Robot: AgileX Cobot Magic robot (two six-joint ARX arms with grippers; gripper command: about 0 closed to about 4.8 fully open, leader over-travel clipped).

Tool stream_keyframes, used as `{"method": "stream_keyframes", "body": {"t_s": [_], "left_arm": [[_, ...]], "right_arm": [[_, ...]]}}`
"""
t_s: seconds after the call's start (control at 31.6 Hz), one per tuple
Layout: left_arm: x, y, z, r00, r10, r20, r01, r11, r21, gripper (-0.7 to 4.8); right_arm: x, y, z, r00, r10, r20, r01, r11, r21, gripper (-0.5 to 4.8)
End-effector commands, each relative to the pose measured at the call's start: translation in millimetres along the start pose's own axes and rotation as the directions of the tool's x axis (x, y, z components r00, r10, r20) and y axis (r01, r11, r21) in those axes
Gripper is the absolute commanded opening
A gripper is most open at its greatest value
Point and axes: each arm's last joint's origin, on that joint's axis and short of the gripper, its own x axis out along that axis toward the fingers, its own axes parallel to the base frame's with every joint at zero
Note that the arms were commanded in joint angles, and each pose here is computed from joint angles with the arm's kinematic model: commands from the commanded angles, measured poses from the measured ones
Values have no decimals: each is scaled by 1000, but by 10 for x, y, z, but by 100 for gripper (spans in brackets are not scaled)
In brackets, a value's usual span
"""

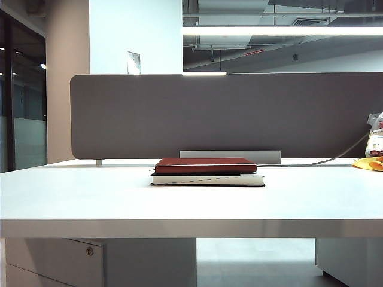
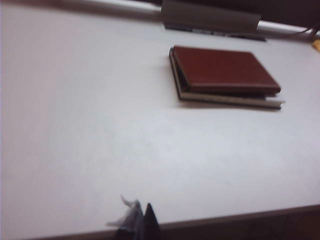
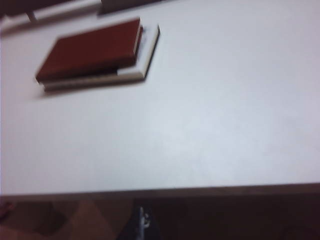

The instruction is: Pick up the red book and place it on top of the black book.

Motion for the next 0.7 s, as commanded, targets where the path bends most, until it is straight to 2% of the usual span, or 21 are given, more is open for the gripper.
{"method": "stream_keyframes", "body": {"t_s": [0.03,0.13,0.22,0.47,0.7], "left_arm": [[60,18,-108,1000,-11,-24,10,999,-32,-6],[123,35,-233,998,-40,-42,37,997,-68,-6],[171,52,-307,999,-40,-19,38,990,-134,-6],[262,91,-492,999,-39,-29,34,990,-134,-6],[370,150,-782,998,-31,-50,23,985,-170,-6]], "right_arm": [[11,-4,-6,999,-1,33,1,1000,14,-3],[67,-23,-76,1000,-13,22,13,1000,10,-3],[135,-53,-182,1000,-25,-7,25,1000,3,-3],[269,-99,-363,1000,-24,-17,24,1000,-1,-3],[332,-135,-473,999,-39,-30,37,998,-41,-3]]}}
